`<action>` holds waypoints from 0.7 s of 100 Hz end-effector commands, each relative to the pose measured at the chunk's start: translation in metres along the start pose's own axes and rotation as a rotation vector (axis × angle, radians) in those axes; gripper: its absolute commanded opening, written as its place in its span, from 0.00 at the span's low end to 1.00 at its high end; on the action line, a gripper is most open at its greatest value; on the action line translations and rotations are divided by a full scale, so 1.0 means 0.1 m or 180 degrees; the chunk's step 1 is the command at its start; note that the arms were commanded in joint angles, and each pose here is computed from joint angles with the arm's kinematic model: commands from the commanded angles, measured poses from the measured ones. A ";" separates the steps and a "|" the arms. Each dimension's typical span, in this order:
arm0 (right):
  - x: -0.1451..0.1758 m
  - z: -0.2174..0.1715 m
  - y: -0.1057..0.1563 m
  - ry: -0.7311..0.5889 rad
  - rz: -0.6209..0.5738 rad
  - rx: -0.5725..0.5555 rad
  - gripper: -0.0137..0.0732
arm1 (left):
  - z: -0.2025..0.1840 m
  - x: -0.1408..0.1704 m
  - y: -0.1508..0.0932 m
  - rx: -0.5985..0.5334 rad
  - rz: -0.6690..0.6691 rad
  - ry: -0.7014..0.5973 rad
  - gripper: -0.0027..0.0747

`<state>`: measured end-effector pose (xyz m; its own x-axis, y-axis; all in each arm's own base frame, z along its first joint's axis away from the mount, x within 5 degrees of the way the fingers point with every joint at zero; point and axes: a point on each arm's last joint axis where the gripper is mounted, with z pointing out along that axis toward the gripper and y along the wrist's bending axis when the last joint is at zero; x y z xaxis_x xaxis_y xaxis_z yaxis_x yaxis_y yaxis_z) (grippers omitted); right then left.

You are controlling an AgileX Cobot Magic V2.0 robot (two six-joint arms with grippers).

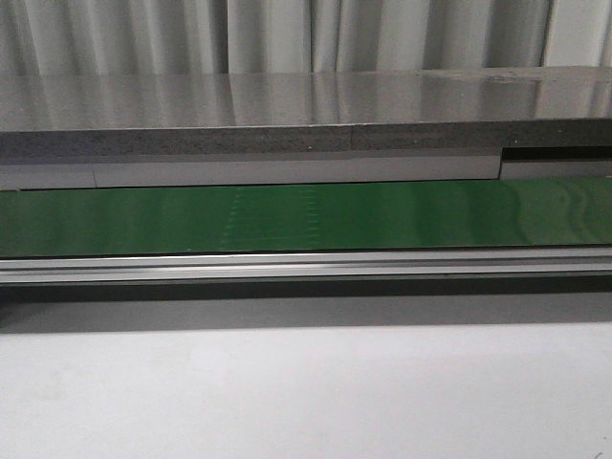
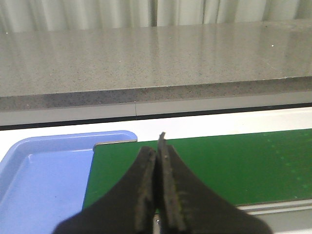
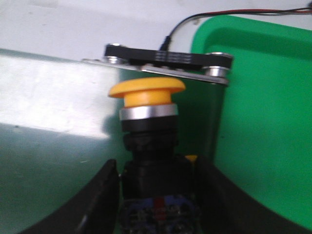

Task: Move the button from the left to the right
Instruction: 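Lift the button with the right gripper over the green tray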

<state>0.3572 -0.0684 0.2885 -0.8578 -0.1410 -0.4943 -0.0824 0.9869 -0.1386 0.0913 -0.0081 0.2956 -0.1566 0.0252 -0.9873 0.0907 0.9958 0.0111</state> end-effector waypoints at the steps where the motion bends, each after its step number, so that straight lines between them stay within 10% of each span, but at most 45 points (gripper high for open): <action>1: -0.09 -0.28 -0.24 -0.0431 -0.0021 0.0259 0.26 | -0.02 -0.16 0.01 -0.0043 -0.0048 -0.0317 0.01; 70: 0.18 0.17 -0.95 -0.0309 -0.0107 0.0505 0.26 | -0.02 -0.16 0.01 -0.0043 -0.0048 -0.0317 0.01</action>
<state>0.3555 -0.1607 0.2571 -0.8553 -0.1743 -0.4880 -0.0512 0.9655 -0.2552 0.0913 -0.0081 0.2956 -0.1566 0.0252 -0.9873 0.0907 0.9958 0.0111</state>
